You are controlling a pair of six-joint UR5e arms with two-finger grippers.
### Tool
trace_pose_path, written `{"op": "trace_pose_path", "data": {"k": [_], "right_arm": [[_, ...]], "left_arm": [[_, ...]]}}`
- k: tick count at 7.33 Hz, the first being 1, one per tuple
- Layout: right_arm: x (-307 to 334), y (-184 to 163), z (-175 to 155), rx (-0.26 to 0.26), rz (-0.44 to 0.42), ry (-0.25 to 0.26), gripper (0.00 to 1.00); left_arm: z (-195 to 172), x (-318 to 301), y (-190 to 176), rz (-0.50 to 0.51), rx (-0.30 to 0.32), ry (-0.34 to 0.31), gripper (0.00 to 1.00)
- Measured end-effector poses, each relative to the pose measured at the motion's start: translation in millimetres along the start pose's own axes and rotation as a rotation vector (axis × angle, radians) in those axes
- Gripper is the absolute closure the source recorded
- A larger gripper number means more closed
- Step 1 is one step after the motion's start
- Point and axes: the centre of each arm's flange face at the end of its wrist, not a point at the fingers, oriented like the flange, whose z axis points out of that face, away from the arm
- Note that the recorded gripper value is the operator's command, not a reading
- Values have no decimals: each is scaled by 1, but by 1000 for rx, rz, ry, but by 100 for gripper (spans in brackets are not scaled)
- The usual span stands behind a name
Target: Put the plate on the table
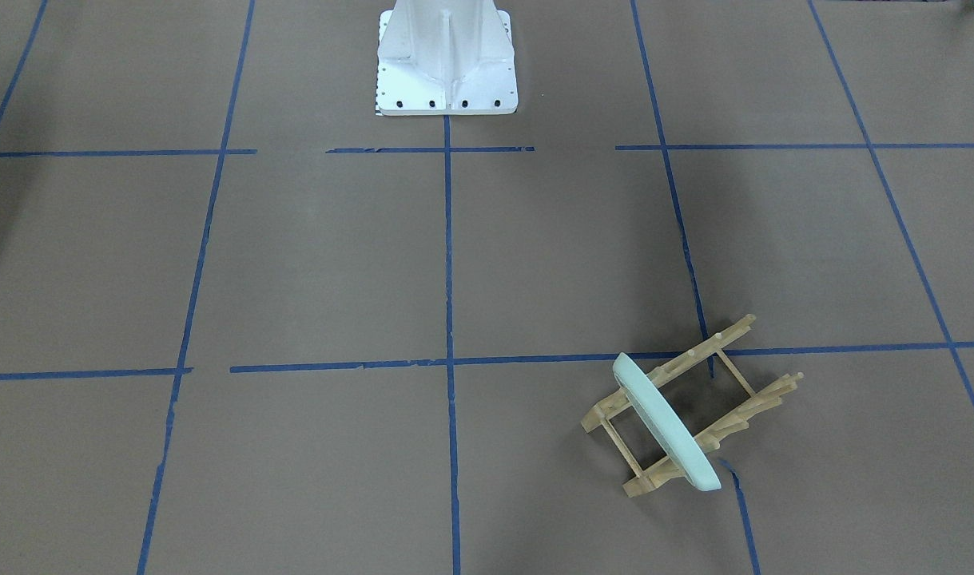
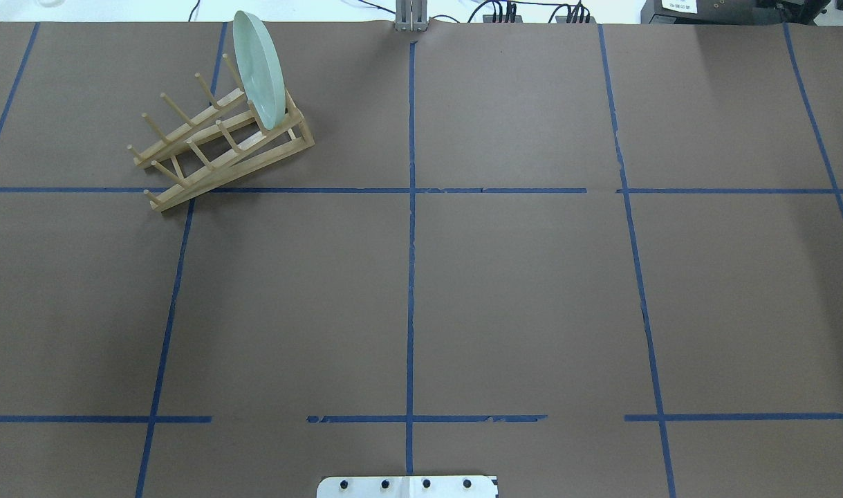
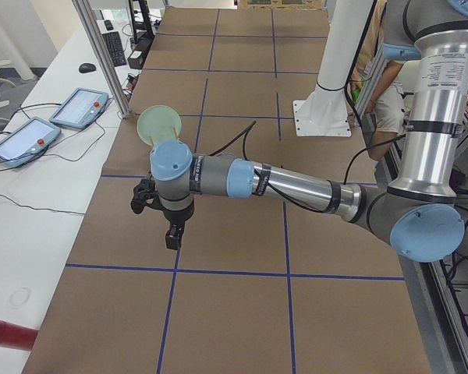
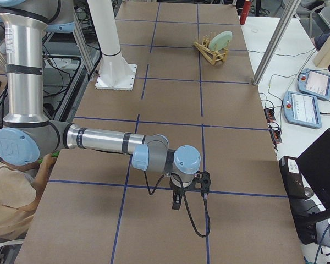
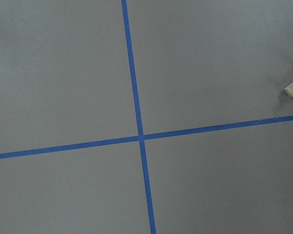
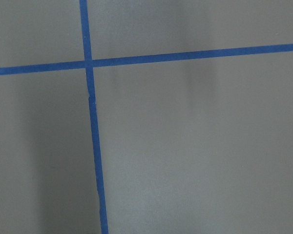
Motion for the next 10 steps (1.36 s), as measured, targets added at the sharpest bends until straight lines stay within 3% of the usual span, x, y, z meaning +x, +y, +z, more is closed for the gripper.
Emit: {"op": "trace_pose_path", "data": {"k": [4,7,10], "right_arm": [[0,0,0,0,0,0,0],[0,0,0,-1,1,0,0],[0,0,0,0,0,0,0]], "left_arm": [[9,-6,5,-11,-16,7,0],[16,-5,3,-22,11,23,0],[34,76,-24,-159,103,165,0]]}}
